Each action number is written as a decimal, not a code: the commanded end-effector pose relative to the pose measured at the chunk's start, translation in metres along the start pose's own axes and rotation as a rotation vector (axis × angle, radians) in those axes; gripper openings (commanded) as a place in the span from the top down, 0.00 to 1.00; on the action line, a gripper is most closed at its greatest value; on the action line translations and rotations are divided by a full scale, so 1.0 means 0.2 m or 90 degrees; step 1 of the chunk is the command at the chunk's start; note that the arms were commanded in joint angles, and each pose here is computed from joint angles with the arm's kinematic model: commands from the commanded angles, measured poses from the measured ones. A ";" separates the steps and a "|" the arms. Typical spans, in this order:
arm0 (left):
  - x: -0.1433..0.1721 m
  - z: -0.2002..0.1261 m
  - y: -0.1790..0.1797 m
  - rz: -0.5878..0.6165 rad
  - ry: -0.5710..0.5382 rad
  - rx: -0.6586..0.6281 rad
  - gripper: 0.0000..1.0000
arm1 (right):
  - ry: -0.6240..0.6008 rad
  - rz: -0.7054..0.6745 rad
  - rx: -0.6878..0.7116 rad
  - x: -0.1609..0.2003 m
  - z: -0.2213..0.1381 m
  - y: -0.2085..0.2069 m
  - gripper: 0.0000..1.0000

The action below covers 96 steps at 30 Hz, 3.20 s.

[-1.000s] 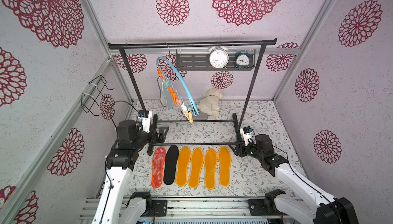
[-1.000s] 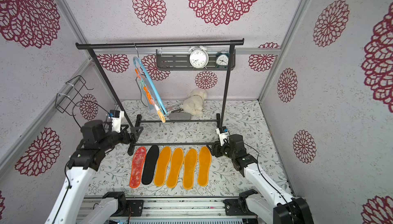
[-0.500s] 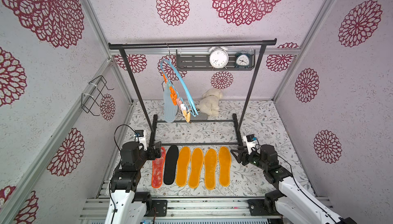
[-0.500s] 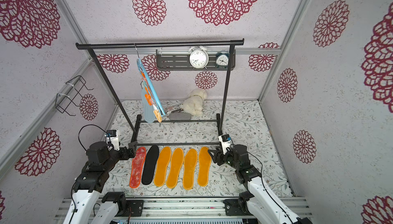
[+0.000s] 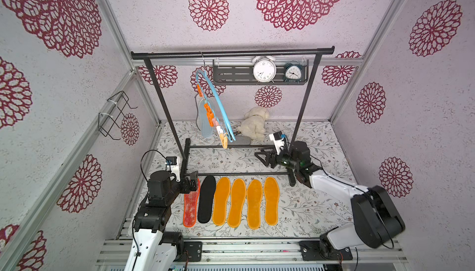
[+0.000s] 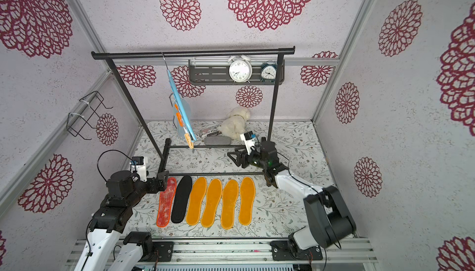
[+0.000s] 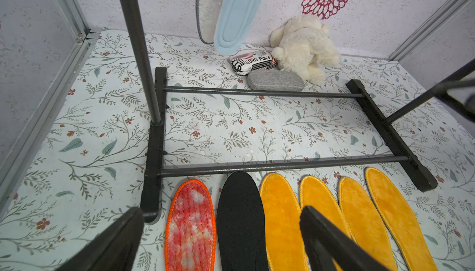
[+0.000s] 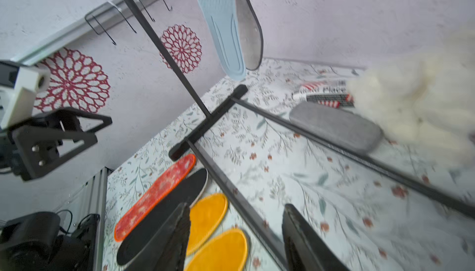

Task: Take the shoe insoles off the hanger
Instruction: Remove the insole from the hanger, then open the clamp at the hanger.

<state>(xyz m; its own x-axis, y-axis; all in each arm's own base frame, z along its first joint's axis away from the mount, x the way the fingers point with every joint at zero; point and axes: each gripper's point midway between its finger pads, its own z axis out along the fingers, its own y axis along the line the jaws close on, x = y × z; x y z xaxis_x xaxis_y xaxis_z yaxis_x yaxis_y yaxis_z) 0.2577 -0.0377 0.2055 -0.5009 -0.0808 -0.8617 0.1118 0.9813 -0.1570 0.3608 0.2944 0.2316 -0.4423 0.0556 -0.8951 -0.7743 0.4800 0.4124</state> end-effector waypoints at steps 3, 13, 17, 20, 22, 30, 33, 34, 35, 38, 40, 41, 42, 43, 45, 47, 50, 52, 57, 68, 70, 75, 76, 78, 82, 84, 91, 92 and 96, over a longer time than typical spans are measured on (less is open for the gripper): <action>-0.04 -0.02 -0.02 0.016 -0.014 -0.002 0.01 | -0.076 -0.047 -0.122 -0.36 0.29 0.12 0.39; -0.01 -0.02 -0.06 0.037 0.000 0.005 0.01 | -0.106 -0.059 -0.214 -0.63 0.79 0.10 0.35; 0.00 -0.02 -0.07 0.042 0.005 0.009 0.01 | -0.111 -0.067 -0.257 -0.67 0.93 0.16 0.35; 0.00 -0.02 -0.08 0.048 0.007 0.013 0.01 | -0.111 -0.072 -0.287 -0.66 0.99 0.21 0.35; 0.01 -0.02 -0.09 0.050 0.008 0.013 0.01 | -0.113 -0.073 -0.305 -0.66 1.00 0.25 0.35; 0.01 -0.02 -0.09 0.053 0.007 0.015 0.01 | -0.124 -0.048 -0.343 -0.64 1.03 0.35 0.57; 0.01 -0.02 -0.10 0.054 0.006 0.016 0.01 | -0.133 -0.034 -0.351 -0.65 1.04 0.35 0.81; 0.00 -0.02 -0.10 0.055 0.005 0.016 0.01 | -0.136 -0.031 -0.349 -0.65 1.04 0.35 0.90; 0.00 -0.03 -0.10 0.055 0.003 0.015 0.01 | -0.136 -0.028 -0.345 -0.66 1.05 0.34 0.97; -0.01 -0.03 -0.10 0.051 -0.002 0.013 0.01 | -0.135 -0.026 -0.341 -0.66 1.05 0.34 1.00; -0.02 -0.04 -0.11 0.045 -0.005 0.023 0.01 | -0.126 -0.026 -0.345 -0.66 1.04 0.34 1.00; -0.03 -0.04 -0.13 0.042 -0.006 0.033 0.00 | -0.121 -0.030 -0.351 -0.65 1.04 0.35 1.00; -0.05 -0.05 -0.14 0.038 -0.005 0.043 0.00 | -0.112 -0.032 -0.359 -0.64 1.03 0.35 1.00; -0.07 -0.07 -0.16 0.030 -0.004 0.052 0.01 | -0.101 -0.036 -0.370 -0.63 1.02 0.37 1.00; -0.15 -0.11 -0.19 0.010 -0.004 0.069 0.02 | -0.075 -0.041 -0.387 -0.61 1.00 0.38 1.00; -0.24 -0.13 -0.21 -0.007 -0.005 0.092 0.04 | -0.046 -0.047 -0.401 -0.58 0.98 0.40 1.00; -0.41 -0.15 -0.21 -0.042 -0.007 0.109 0.09 | -0.006 -0.049 -0.425 -0.53 0.96 0.42 1.00; -0.53 -0.13 -0.22 -0.056 -0.012 0.140 0.13 | 0.011 -0.046 -0.437 -0.51 0.93 0.43 1.00; -0.75 -0.07 -0.22 -0.029 -0.039 0.138 0.14 | 0.038 -0.041 -0.460 -0.48 0.89 0.45 1.00; -0.98 0.20 -0.20 -0.029 -0.048 0.190 0.17 | 0.053 -0.026 -0.485 -0.46 0.79 0.50 1.00; -1.01 0.26 -0.23 -0.037 -0.049 0.224 0.18 | 0.051 -0.024 -0.489 -0.47 0.78 0.51 1.00; -1.10 0.35 -0.25 -0.042 -0.084 0.262 0.16 | 0.054 -0.018 -0.491 -0.46 0.77 0.51 1.00; -1.11 0.37 -0.25 -0.039 -0.083 0.266 0.16 | 0.053 -0.018 -0.492 -0.46 0.77 0.52 1.00; -1.13 0.42 -0.26 -0.038 -0.075 0.279 0.16 | 0.054 -0.015 -0.495 -0.46 0.76 0.52 1.00; -1.17 0.50 -0.26 -0.036 -0.075 0.292 0.18 | 0.056 -0.012 -0.499 -0.45 0.75 0.53 1.00; -1.18 0.54 -0.27 -0.040 -0.073 0.310 0.19 | 0.057 -0.010 -0.499 -0.45 0.75 0.53 1.00; -1.25 0.59 -0.31 -0.048 -0.090 0.357 0.24 | 0.057 -0.008 -0.500 -0.46 0.75 0.53 1.00; -1.25 0.60 -0.31 -0.049 -0.089 0.361 0.25 | 0.057 -0.008 -0.500 -0.46 0.75 0.54 1.00; -1.27 0.61 -0.32 -0.053 -0.091 0.374 0.37 | 0.058 -0.007 -0.500 -0.46 0.74 0.53 1.00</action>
<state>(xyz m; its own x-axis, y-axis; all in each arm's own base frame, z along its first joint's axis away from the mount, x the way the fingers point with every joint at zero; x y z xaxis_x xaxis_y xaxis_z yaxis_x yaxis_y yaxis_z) 0.4808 -0.0998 0.3542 -0.4644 -0.2091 -0.8606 0.5059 0.7349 -0.4516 0.4003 0.4830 0.2895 -0.5034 -0.0633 -0.8617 -0.8310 -0.2377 0.5030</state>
